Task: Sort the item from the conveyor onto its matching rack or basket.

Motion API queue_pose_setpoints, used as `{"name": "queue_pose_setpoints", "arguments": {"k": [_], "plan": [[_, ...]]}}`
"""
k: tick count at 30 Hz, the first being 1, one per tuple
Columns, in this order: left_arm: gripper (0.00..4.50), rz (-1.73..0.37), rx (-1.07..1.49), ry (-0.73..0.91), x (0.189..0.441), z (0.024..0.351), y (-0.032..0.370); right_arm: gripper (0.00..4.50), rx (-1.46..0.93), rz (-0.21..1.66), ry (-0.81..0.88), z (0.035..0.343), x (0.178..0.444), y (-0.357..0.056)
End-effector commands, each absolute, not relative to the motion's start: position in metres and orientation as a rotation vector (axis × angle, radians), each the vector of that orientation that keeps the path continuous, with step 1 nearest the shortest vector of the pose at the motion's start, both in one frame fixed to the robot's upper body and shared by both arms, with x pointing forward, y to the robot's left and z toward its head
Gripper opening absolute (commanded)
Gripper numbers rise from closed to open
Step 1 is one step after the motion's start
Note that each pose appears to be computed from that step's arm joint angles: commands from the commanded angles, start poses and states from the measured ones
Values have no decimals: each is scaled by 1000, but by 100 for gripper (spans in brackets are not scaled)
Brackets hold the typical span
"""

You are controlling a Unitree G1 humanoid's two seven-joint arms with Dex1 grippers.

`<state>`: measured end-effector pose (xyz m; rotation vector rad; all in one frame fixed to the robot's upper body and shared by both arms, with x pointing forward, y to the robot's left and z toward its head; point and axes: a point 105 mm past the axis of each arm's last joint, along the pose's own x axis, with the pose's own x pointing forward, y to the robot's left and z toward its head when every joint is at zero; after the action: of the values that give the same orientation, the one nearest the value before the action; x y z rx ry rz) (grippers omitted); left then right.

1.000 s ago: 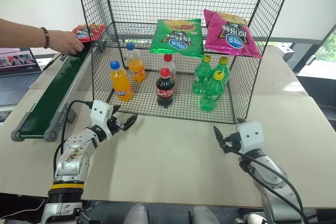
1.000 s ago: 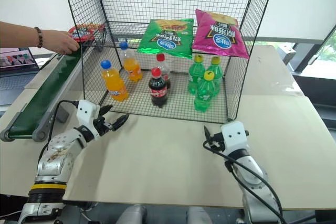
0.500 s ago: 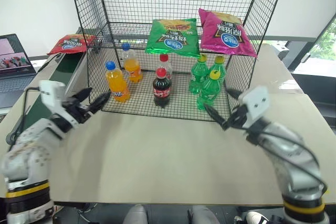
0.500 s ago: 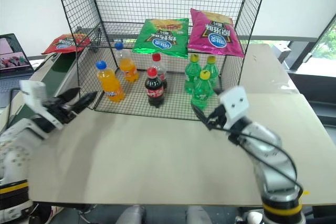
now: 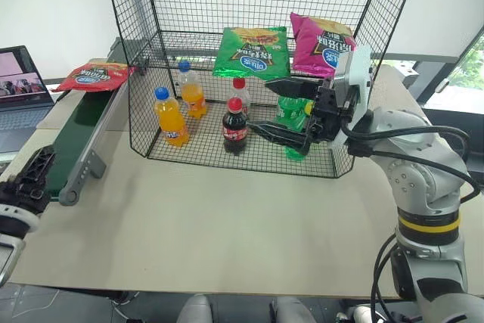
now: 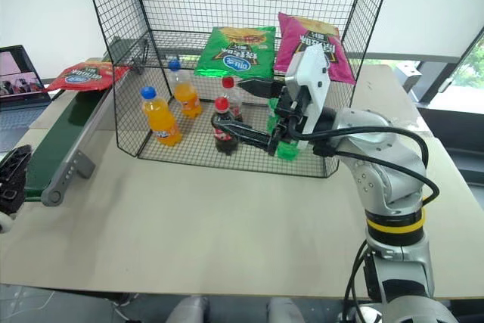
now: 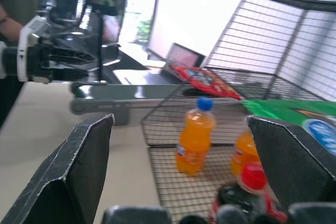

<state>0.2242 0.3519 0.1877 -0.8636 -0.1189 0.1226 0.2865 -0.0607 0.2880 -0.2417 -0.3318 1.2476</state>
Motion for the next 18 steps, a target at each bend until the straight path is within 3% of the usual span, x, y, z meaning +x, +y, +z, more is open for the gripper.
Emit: {"name": "queue_pose_setpoints", "arguments": {"k": [1, 12, 18], "plan": [[446, 183, -970, -219, 206, 202, 368, 450, -284, 1319, -397, 301, 275, -55], [446, 269, -1088, -155, 206, 181, 394, 450, -326, 1372, -498, 315, 268, -42], [446, 234, -1128, -127, 222, 177, 394, 450, -323, 1350, -518, 318, 269, -41]]}}
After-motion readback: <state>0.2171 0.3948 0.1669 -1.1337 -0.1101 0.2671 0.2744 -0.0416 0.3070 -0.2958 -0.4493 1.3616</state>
